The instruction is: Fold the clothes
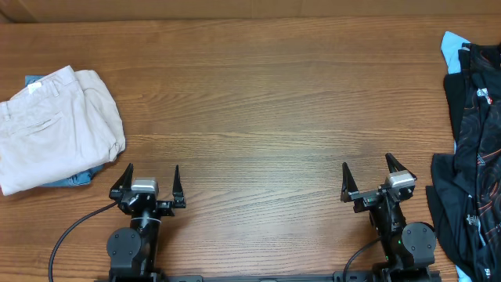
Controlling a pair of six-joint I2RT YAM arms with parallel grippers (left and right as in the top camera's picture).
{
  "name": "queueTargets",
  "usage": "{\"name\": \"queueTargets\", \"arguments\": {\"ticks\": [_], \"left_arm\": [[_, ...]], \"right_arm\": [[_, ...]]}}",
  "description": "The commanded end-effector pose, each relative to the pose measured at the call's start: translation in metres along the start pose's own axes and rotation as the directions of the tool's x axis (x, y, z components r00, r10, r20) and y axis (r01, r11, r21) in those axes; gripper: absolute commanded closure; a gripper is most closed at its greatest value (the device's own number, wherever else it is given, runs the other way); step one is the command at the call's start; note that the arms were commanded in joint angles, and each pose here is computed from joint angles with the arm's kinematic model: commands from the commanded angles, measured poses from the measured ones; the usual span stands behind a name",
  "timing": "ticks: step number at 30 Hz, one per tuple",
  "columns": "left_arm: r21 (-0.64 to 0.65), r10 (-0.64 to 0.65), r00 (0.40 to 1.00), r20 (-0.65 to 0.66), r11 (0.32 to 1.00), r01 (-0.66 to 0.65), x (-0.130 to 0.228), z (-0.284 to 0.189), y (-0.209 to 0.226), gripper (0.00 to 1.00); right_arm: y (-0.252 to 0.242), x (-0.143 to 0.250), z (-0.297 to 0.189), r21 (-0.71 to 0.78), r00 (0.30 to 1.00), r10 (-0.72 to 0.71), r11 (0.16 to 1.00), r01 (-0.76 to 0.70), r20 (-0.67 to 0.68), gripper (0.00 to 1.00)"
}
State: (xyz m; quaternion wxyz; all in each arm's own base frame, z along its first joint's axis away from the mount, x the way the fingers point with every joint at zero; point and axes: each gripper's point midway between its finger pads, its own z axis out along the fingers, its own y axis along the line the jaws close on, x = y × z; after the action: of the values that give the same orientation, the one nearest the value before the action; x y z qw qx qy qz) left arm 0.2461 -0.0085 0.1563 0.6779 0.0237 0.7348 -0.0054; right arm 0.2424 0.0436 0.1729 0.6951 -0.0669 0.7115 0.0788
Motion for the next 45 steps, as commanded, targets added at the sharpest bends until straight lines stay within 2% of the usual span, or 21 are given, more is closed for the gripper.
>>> {"name": "queueTargets", "arguments": {"ticks": [1, 34, 37, 39, 41, 45], "left_arm": [[-0.014, 0.0, 1.0, 0.005, 1.0, 0.0, 0.0, 0.0, 0.003, 0.0], [0.0, -0.007, 1.0, 0.007, 1.0, 0.007, 0.0, 0.0, 0.001, 0.0], [-0.003, -0.007, 1.0, 0.007, 1.0, 0.007, 0.0, 0.0, 0.001, 0.0], [0.001, -0.06, 0.998, 0.009, 0.998, 0.06, -0.001, 0.0, 0.001, 0.0], [0.001, -0.107, 0.994, 0.011, 0.994, 0.107, -0.002, -0.001, 0.001, 0.0], [0.03, -0.119, 0.992, 0.031, 0.993, 0.118, -0.014, -0.003, -0.004, 0.0]], "right_arm": [[0.001, 0.002, 0.0, -0.006, 1.0, -0.004, 1.0, 0.004, 0.004, 0.0], [0.001, 0.002, 0.0, -0.006, 1.0, -0.001, 1.0, 0.001, 0.004, 0.0], [0.0, 0.0, 0.0, -0.004, 0.997, 0.073, 0.997, -0.073, 0.011, 0.0], [-0.003, 0.001, 0.0, 0.014, 0.989, 0.15, 0.989, -0.15, 0.007, 0.0], [-0.005, -0.001, 0.0, 0.025, 0.986, 0.165, 0.986, -0.165, 0.014, 0.0], [-0.015, -0.02, -0.005, 0.083, 0.985, 0.161, 0.983, -0.165, 0.056, 0.0]]}}
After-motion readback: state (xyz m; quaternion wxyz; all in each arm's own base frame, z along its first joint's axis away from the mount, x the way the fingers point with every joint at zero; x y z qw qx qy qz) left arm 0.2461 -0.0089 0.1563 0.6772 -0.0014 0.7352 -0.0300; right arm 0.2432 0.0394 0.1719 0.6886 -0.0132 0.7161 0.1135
